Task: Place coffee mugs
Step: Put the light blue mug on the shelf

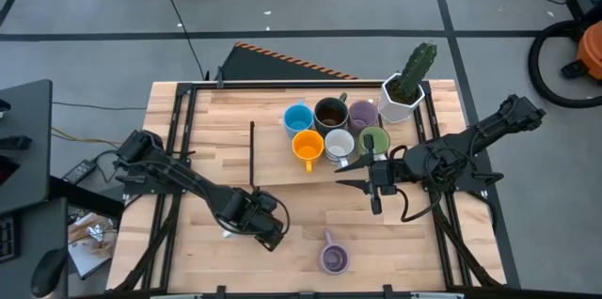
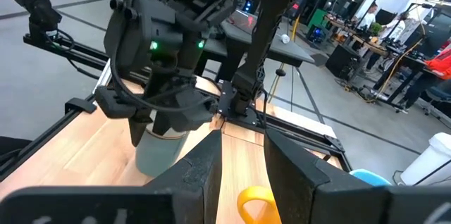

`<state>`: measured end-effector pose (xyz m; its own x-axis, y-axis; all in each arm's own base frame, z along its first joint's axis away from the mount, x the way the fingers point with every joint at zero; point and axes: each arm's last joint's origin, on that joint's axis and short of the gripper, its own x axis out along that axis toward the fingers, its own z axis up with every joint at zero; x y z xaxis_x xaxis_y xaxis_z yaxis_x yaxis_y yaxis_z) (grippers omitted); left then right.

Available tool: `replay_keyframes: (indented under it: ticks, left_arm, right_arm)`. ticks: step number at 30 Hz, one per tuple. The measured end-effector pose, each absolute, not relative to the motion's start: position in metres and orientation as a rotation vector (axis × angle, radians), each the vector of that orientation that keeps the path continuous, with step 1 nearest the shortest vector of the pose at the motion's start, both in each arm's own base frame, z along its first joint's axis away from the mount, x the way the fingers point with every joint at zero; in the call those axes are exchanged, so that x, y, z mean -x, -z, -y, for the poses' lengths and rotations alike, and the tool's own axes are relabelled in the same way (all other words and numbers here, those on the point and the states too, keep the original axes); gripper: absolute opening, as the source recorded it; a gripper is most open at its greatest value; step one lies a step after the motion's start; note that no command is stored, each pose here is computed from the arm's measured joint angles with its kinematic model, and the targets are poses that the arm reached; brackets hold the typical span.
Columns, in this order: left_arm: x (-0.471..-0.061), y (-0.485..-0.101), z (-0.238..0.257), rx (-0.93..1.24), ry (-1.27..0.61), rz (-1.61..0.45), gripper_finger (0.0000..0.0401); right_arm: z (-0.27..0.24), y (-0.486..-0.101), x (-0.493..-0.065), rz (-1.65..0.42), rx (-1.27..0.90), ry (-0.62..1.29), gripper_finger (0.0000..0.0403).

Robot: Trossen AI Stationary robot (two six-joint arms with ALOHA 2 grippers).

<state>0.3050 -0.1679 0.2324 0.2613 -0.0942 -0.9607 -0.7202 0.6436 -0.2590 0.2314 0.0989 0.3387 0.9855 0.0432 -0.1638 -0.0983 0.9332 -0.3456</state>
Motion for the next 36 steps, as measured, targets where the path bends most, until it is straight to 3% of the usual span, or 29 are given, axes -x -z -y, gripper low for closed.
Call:
replay_keyframes:
  ticks: [10, 19, 28, 36]
  left_arm:
    - [-0.300, -0.268, 0.171, 0.664, -0.463, -1.307, 0.0178]
    - [-0.252, -0.286, 0.207, 0.233, -0.404, -1.320, 0.0172]
    - [-0.198, -0.303, 0.229, 0.270, -0.495, -1.275, 0.0171]
    - [-0.184, -0.299, 0.236, 0.342, -0.581, -1.255, 0.0164]
  right_arm:
    - [-0.099, -0.339, -0.231, -0.156, 0.360, -0.073, 0.0113]
    - [-0.099, -0.339, -0.231, -0.157, 0.360, -0.074, 0.0113]
    - [-0.099, -0.339, -0.231, -0.153, 0.351, -0.080, 0.0113]
    - [-0.099, -0.339, -0.231, -0.156, 0.341, -0.080, 0.0113]
